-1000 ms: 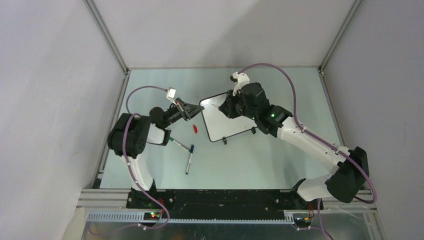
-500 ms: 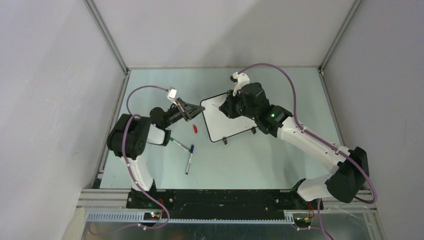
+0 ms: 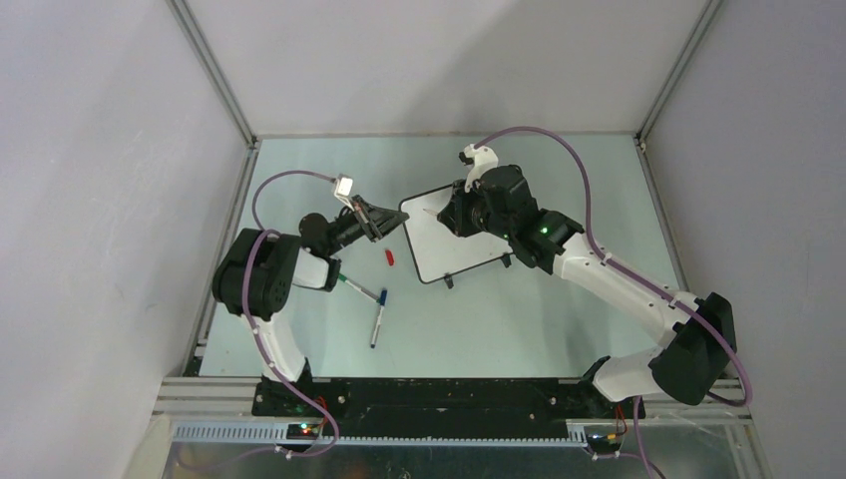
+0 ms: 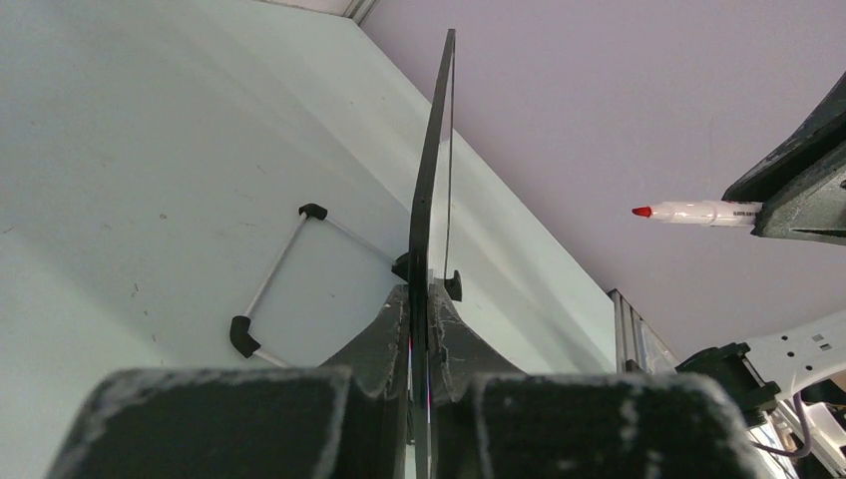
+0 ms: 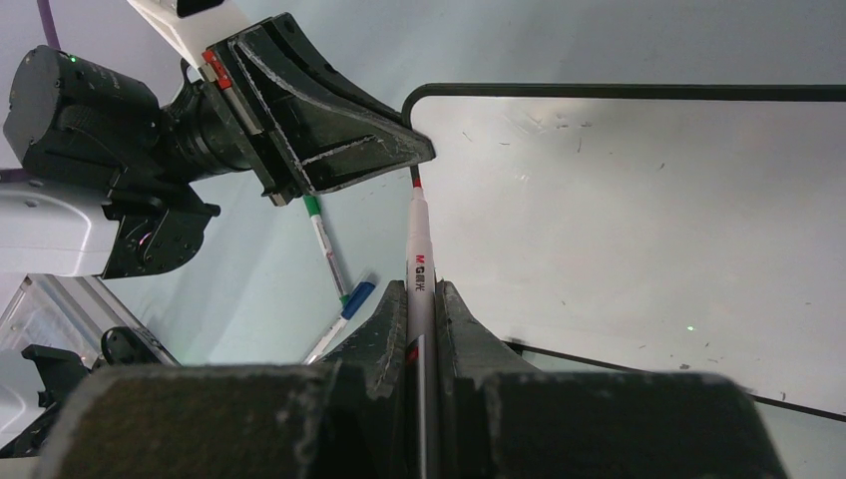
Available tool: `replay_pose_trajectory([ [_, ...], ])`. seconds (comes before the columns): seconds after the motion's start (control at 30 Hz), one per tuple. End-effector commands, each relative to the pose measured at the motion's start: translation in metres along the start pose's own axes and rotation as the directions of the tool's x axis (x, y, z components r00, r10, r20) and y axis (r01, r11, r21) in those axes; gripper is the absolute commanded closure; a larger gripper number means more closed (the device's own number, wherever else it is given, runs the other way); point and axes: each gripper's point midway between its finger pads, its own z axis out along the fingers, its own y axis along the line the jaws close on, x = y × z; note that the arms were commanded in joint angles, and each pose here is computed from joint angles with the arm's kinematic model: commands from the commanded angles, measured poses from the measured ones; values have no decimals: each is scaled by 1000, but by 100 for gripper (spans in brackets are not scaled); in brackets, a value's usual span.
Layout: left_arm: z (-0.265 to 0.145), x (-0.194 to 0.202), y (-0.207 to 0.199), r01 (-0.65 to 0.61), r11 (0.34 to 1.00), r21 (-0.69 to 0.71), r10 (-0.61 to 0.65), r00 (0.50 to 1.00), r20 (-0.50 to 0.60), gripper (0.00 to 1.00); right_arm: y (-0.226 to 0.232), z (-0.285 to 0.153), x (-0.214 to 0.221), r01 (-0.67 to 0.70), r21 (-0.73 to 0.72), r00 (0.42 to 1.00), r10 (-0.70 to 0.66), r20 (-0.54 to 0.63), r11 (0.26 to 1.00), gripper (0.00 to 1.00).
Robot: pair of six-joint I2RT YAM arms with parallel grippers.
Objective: Write a sentence on the whiteboard
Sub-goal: Adjust the whiteboard at the center of the board.
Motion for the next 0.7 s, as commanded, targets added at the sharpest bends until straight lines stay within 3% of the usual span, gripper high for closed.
replay_pose_trajectory([
  [0.0,0,-10,-9,-77,997,11,77,997,26,99,10,-2,-21,12,-23,999,-11,50,1000,100],
  [0.67,1,-10,-9,-77,997,11,76,997,26,100,4,-8,-21,24,5,999,-25,48,1000,100],
])
